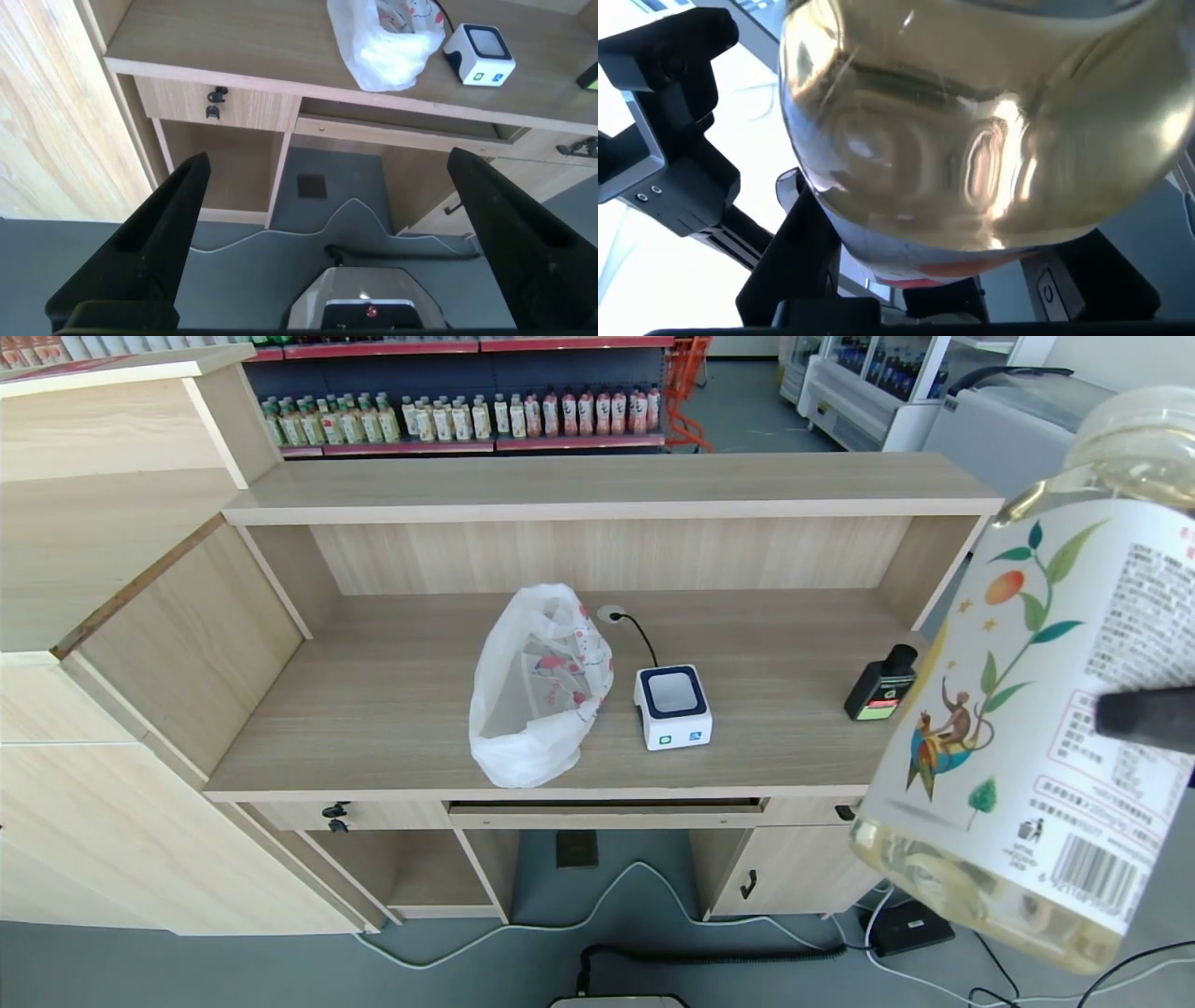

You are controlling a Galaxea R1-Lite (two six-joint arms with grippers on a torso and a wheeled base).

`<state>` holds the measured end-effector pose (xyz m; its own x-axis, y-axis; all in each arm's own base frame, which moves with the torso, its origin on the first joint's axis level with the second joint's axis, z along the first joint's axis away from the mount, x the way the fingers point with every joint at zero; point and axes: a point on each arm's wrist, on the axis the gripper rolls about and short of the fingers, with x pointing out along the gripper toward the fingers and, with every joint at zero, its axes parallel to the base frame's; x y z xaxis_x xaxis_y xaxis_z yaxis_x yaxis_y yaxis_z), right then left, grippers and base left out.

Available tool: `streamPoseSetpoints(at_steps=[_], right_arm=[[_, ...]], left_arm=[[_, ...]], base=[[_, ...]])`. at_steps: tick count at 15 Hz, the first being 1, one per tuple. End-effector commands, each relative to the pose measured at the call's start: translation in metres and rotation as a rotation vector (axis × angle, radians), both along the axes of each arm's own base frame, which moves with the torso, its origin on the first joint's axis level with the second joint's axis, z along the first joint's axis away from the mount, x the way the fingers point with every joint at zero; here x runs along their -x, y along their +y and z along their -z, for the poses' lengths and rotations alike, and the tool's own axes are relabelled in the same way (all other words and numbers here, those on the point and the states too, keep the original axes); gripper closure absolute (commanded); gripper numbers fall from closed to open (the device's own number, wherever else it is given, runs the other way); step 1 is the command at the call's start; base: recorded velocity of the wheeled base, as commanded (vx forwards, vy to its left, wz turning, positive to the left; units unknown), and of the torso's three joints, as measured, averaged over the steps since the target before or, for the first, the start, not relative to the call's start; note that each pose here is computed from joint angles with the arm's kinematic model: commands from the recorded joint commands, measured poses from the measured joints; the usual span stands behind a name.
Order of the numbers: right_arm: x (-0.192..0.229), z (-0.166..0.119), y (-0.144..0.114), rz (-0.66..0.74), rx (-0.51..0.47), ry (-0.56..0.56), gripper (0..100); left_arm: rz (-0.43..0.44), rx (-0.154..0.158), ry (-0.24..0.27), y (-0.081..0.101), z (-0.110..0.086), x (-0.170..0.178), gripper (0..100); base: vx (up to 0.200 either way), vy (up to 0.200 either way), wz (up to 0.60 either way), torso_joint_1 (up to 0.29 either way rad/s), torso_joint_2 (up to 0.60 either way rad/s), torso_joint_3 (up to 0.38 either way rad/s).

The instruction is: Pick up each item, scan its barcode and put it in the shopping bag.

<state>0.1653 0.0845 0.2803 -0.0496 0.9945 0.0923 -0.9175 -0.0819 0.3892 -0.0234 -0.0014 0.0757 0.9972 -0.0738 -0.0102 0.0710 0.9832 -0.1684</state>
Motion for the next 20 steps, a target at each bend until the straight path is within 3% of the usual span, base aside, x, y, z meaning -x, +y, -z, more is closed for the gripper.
streamPoseSetpoints(at_steps=[1, 13, 16, 20], right_arm=[[-0.002, 0.002, 0.0, 0.001, 0.003, 0.008, 100], [-0.004, 0.001, -0.003, 0.034, -0.002, -0.004, 100], [-0.034, 0.018, -0.003, 0.258, 0.006, -0.141, 100], [-0.087, 0.051, -0.046, 0.672, 0.165, -0.387, 100]], left_arm=[[0.0, 0.0, -0.001, 0.0, 0.0, 0.0, 0], [0.0, 0.0, -0.001, 0.0, 0.0, 0.0, 0], [0.0, 0.0, -0.001, 0.0, 0.0, 0.0, 0], [0.0, 0.0, 0.001, 0.0, 0.0, 0.0, 0]], base=[[0.0, 0.0, 0.0, 0.0, 0.0, 0.0], [0.0, 0.0, 0.0, 0.0, 0.0, 0.0], [0.0, 0.0, 0.0, 0.0, 0.0, 0.0], [0.0, 0.0, 0.0, 0.0, 0.0, 0.0]])
